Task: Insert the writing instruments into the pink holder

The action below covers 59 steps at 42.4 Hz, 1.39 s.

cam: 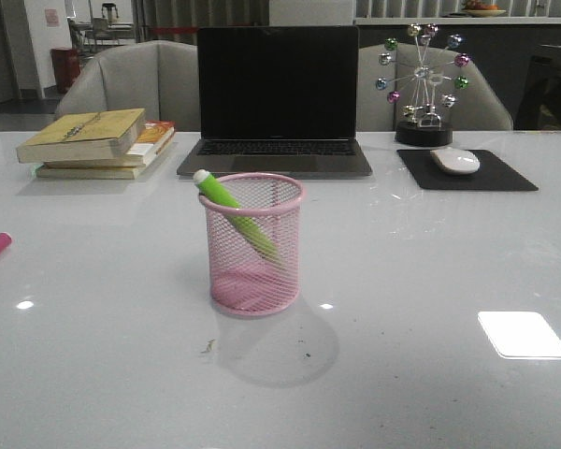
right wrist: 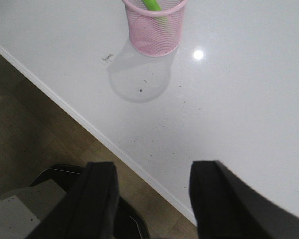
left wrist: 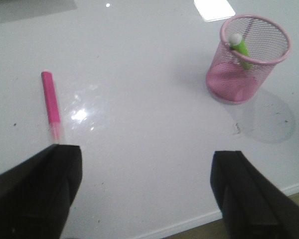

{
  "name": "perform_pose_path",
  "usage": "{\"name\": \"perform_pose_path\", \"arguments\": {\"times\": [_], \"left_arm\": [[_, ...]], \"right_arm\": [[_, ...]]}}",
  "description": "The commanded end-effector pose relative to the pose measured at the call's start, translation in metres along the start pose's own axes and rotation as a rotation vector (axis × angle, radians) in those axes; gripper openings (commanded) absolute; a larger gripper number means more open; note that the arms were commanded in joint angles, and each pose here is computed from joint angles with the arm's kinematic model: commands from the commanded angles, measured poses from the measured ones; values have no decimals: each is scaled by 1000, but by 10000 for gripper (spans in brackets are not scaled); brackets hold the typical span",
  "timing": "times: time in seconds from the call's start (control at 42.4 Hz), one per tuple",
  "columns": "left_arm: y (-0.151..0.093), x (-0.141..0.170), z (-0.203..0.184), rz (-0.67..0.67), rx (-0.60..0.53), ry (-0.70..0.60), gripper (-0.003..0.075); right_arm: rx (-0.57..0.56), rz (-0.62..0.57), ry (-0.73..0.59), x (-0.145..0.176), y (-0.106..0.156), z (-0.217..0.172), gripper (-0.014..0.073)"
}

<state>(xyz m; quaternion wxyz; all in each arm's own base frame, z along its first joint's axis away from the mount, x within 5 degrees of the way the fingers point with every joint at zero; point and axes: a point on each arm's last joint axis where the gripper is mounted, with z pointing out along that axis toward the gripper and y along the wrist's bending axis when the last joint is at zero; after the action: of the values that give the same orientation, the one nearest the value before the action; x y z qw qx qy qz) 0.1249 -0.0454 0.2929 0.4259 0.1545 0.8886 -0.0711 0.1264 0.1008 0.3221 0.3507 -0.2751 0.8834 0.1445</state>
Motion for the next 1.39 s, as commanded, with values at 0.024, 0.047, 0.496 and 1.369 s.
{"name": "perform_pose_path", "arguments": {"times": [0.024,0.047,0.496,1.369], "left_arm": [[9,-24,-1,-47,-60,11,579],[12,-27,3,-58,-73,33,579],[74,-70,96,-237,-216,327,579],[117,-90,260,-255,-205,516,579]], "right_arm": [[10,8,-98,-12,-1,-8,444],[10,7,-92,-11,-1,-8,444],[11,7,-81,-10,-2,-8,444],[11,7,-81,-10,-2,-8,444]]}}
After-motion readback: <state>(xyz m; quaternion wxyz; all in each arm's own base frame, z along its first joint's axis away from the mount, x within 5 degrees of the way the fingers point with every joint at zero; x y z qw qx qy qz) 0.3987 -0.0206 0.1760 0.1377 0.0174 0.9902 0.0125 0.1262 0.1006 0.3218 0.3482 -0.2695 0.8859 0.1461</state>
